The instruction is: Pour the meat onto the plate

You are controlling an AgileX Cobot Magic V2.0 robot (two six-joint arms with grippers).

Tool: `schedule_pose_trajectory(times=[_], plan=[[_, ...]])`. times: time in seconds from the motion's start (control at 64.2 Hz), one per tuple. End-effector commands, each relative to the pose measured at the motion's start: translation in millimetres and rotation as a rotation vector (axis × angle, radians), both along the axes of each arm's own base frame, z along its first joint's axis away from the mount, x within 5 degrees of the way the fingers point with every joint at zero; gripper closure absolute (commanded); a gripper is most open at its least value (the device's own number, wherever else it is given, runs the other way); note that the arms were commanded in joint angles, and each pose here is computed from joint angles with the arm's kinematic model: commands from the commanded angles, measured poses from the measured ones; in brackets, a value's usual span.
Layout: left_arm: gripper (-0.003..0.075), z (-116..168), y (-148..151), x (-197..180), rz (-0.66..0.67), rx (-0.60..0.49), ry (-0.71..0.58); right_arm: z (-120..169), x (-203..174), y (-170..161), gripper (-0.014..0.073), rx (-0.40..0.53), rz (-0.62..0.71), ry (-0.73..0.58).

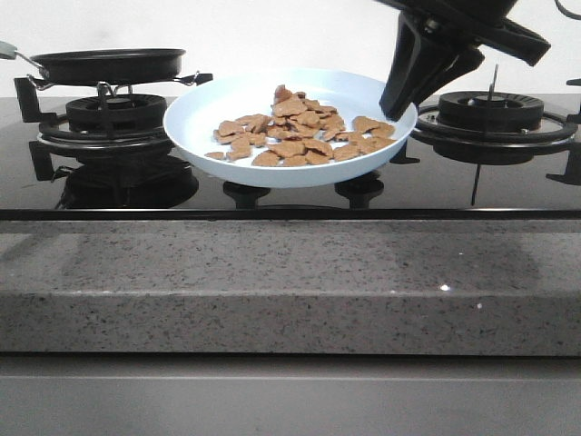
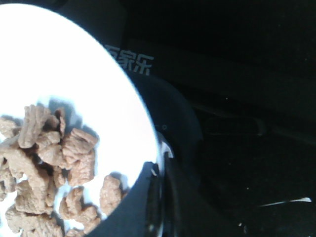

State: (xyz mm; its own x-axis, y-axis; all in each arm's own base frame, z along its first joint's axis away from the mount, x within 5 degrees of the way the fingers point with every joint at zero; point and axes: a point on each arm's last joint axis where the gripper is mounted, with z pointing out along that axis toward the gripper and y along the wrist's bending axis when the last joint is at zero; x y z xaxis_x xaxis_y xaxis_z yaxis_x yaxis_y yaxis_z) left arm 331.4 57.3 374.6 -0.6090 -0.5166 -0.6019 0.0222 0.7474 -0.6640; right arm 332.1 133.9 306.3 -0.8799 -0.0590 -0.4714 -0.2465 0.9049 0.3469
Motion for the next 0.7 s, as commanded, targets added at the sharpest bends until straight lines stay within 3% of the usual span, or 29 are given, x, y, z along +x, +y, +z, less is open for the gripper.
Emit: schedule_pose_trajectory(times=[0.0, 0.031, 0.249, 0.53, 0.685], plan=[[0.0695, 38, -7, -20, 0.005, 0.004, -0.126, 26, -3, -1, 0.0663, 0.055, -0.017, -0.091], [0.0742, 41, -9, -23, -0.004, 0.022, -0.143, 26, -3, -1, 0.0663, 0.055, -0.017, -0.091], [0.0741, 63, -24, -50, -0.071, 0.155, -0.222, 26, -3, -1, 0.0663, 0.055, -0.017, -0.091], [0.0741, 74, -76, -106, -0.129, 0.542, -0.388, 26, -3, -1, 0.0663, 0.055, -0.017, -0.091], [0.0741, 67, -93, -143, -0.112, 0.593, -0.463, 26, -3, -1, 0.0663, 0.055, -0.017, -0.091]])
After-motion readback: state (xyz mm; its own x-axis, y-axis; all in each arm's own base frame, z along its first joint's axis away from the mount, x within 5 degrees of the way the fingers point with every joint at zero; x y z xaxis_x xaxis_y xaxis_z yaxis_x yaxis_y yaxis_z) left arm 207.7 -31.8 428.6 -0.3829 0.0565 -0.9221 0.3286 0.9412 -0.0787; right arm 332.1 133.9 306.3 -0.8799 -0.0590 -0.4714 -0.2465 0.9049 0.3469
